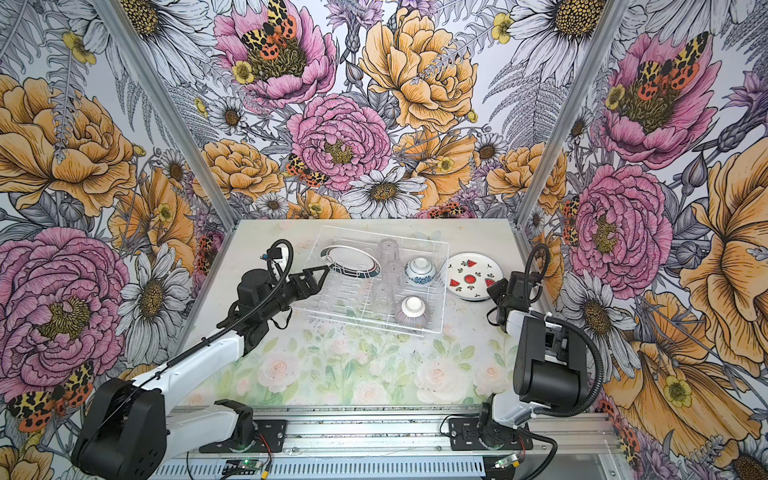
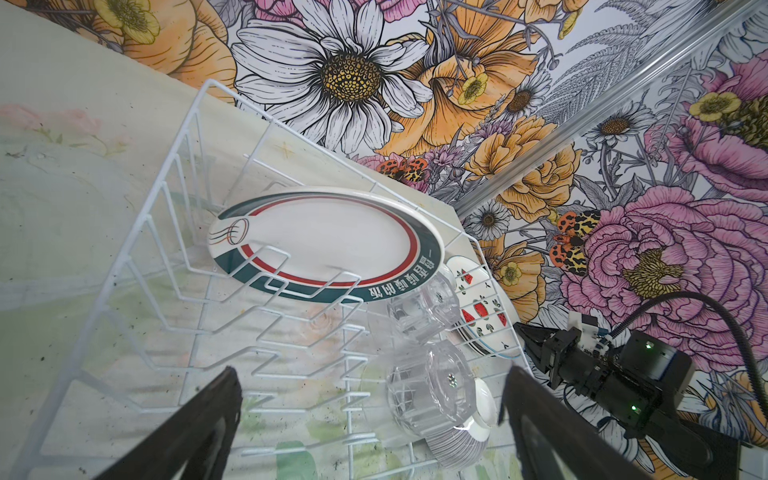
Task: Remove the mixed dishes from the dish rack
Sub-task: 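Release the watermelon plate and move the right gripper over the rack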
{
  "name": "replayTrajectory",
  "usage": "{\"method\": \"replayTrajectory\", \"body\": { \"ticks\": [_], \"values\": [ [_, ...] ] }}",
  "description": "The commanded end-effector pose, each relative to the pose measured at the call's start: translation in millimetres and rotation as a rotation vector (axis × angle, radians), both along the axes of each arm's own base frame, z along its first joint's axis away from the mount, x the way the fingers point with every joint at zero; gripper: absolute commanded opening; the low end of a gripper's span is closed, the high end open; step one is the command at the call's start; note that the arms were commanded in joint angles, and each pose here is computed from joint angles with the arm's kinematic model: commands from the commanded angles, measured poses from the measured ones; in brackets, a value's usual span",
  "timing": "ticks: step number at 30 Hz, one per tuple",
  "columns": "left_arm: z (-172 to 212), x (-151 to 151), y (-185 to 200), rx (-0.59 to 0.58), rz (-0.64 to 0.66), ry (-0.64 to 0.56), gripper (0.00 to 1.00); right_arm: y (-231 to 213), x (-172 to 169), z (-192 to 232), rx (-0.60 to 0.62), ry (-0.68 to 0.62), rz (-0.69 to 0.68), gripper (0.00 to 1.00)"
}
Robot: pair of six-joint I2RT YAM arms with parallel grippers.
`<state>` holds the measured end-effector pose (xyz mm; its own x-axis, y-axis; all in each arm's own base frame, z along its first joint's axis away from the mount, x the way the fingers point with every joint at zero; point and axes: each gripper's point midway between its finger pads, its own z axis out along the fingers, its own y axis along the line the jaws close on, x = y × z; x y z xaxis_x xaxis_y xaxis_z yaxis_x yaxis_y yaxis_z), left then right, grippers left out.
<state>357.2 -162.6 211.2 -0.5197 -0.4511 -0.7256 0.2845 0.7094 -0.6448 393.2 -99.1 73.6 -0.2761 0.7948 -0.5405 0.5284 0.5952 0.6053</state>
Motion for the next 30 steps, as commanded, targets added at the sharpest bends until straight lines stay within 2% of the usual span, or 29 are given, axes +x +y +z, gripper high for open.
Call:
{"method": "replayTrajectory", "body": {
  "ticks": [1,5,7,10,15,23,27,30],
  "values": [
    [15,6,-3,0.005,0.010,-0.028,0.99,-8,17,36,-0.043,-0.126,-0.029,0.32],
    [18,5,-6,0.009,0.002,-0.033,0.99,-10,16,41,-0.062,-0.128,-0.029,0.70],
    [17,5,-6,0.016,0.001,-0.034,0.99,-10,15,43,-0.074,-0.132,-0.023,0.75],
    [19,5,-7,0.028,-0.001,-0.035,0.99,-6,15,54,-0.108,-0.152,0.007,0.76],
    [25,8,-6,0.056,0.003,-0.045,0.99,30,24,91,-0.193,-0.213,0.187,0.76],
    [28,9,-5,0.059,0.014,-0.033,0.99,144,24,163,-0.423,-0.321,0.616,0.77],
    [30,5,-3,0.046,0.022,-0.032,0.99,221,17,178,-0.517,-0.359,0.886,0.78],
    [33,-1,-1,0.029,0.028,-0.033,0.99,262,17,177,-0.549,-0.366,1.015,0.81]
  ]
}}
